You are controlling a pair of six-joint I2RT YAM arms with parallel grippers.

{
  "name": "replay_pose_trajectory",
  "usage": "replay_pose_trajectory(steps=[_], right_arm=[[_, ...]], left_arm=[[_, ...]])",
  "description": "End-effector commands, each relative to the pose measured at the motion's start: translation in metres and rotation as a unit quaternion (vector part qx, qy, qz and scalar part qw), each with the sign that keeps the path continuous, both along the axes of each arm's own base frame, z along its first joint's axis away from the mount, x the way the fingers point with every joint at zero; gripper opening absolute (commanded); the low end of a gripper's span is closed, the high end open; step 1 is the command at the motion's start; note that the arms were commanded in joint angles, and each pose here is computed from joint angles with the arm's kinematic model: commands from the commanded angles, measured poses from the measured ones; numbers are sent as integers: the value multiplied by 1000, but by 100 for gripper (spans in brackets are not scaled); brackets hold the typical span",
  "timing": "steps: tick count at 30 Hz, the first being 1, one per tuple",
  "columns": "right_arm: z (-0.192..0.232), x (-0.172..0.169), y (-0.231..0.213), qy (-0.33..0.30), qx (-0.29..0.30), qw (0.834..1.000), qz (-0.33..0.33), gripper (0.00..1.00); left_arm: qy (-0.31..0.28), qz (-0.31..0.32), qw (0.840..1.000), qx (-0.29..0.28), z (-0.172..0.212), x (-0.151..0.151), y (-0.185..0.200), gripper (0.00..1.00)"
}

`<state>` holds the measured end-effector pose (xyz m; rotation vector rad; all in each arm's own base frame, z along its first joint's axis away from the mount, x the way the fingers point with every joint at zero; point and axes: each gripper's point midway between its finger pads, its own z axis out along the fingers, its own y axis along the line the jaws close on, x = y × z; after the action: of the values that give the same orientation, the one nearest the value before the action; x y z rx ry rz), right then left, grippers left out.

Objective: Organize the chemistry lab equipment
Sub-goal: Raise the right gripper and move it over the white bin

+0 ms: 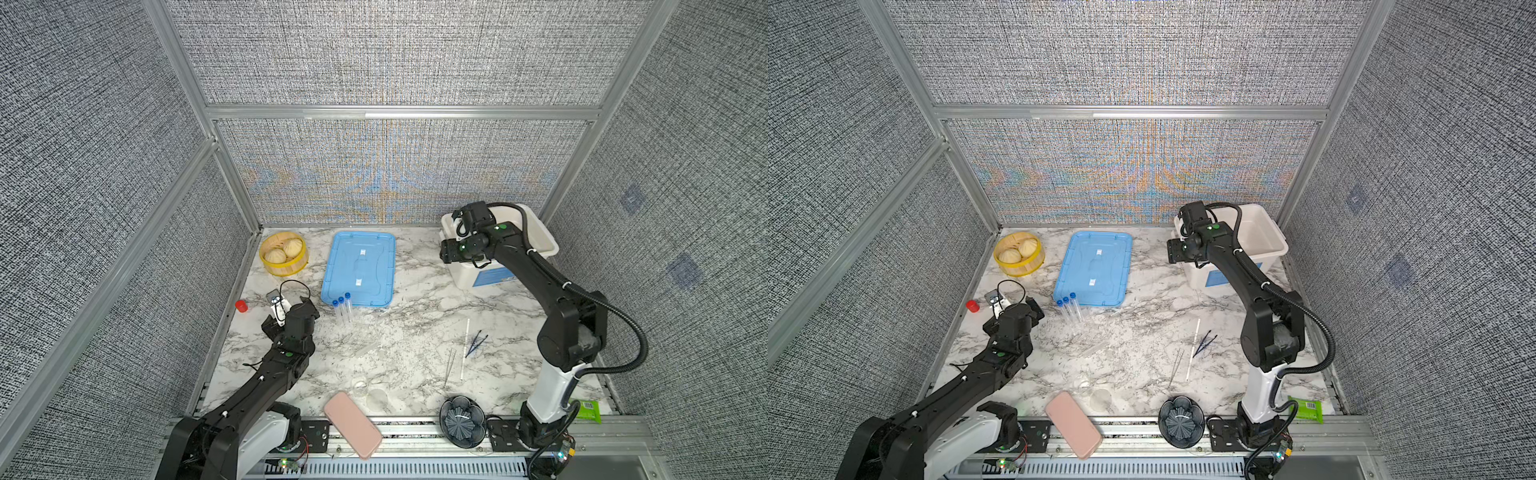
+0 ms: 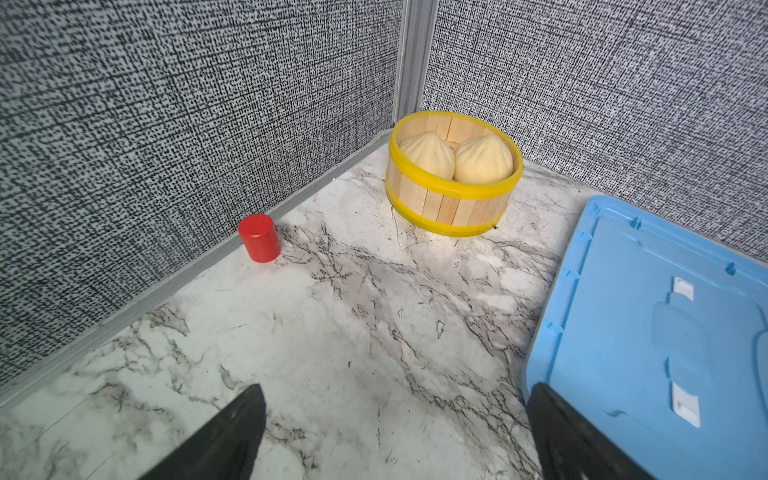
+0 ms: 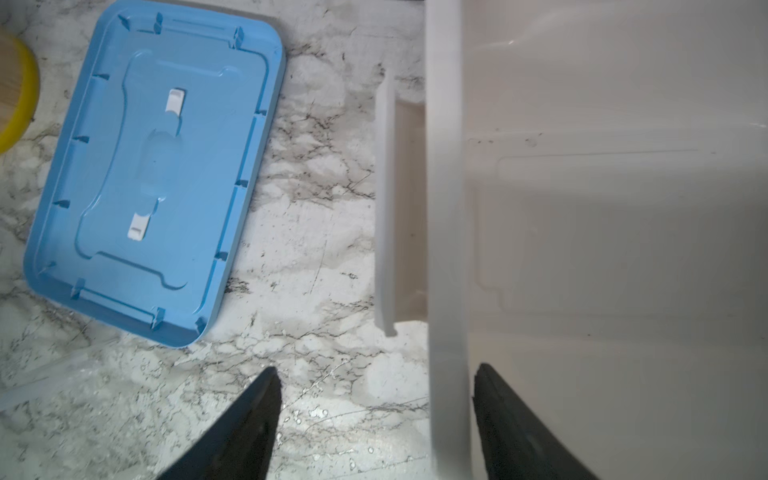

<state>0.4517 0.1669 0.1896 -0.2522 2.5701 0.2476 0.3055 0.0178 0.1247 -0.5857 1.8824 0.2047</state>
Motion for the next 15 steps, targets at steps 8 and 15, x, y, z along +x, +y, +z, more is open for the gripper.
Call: replay_pose_trajectory(steps=[8,15], right_arm=[[8,-9,19,13,20,1000,21,72],[14,15,6,-20,-7,1000,-20,73]], left_arm=[[-4,-1,1000,-2,3,3,-1,99],[-3,-1,1000,-2,2,3,-1,99]])
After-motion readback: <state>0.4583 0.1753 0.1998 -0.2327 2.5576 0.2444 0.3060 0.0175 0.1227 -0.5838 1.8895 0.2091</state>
